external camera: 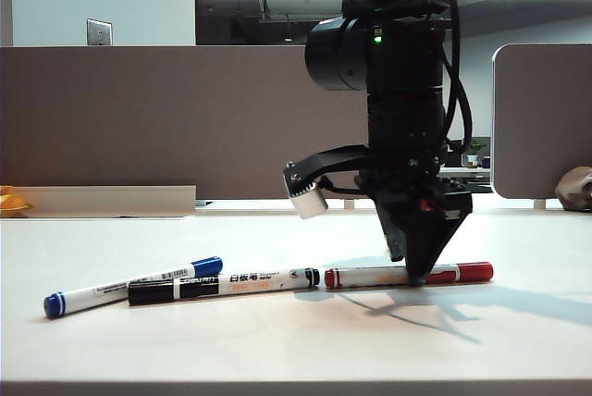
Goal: Pick up the markers one by one and line them up horizontally in a straight line on the table.
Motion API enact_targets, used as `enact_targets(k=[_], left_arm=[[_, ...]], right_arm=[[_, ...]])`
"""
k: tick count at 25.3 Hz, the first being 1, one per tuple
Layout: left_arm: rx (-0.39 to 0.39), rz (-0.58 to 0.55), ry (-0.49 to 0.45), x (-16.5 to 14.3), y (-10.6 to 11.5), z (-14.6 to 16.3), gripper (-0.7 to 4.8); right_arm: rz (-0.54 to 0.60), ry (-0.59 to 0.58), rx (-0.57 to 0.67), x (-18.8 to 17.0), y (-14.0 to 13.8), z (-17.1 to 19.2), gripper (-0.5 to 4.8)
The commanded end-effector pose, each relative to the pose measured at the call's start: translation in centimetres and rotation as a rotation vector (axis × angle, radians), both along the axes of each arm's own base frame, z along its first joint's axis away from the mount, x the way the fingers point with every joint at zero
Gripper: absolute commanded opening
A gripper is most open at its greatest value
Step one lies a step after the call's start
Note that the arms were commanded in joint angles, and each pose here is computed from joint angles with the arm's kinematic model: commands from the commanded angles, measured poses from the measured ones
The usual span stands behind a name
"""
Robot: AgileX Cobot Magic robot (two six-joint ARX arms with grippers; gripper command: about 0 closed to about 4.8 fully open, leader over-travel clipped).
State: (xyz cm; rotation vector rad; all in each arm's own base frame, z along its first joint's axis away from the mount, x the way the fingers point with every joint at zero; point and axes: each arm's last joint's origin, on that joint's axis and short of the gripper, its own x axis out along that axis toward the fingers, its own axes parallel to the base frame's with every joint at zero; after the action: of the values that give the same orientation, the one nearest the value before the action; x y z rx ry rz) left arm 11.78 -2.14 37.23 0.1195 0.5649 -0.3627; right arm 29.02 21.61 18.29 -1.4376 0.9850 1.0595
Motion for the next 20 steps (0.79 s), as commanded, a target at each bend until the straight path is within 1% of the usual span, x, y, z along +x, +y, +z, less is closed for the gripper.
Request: enact_targets(k=[1,4,13,17,20], left_arm=[[0.001,-0.002,-0.017,0.0,0.0,0.2,-0.06],[0.001,-0.002,-0.018,0.0,0.0,0.2,-0.06],[0.001,-0.003,-0.021,0.0,0.0,0.2,-0.06],[0.000,-0.007,-0.016,0.1,0.0,0.2,-0.06],[0.033,-0.031,-0.010,0.5,-0.1,0.0,-0.06]], right_arm=[[-0.001,0.007,0.002,-0.1,0.1,0.0,2.48],[-0.018,0.019,-0.004,-0.3,-0.1,0.2,2.48],[-0.016,-0.027,0.038,-0.9,-0.4,2.3,2.48],[0.006,-0.049,0.060,-2.1,0.3,3.6,2.48],[0.050,-0.088,0.098,-3.5,1.2,5.1,2.47]])
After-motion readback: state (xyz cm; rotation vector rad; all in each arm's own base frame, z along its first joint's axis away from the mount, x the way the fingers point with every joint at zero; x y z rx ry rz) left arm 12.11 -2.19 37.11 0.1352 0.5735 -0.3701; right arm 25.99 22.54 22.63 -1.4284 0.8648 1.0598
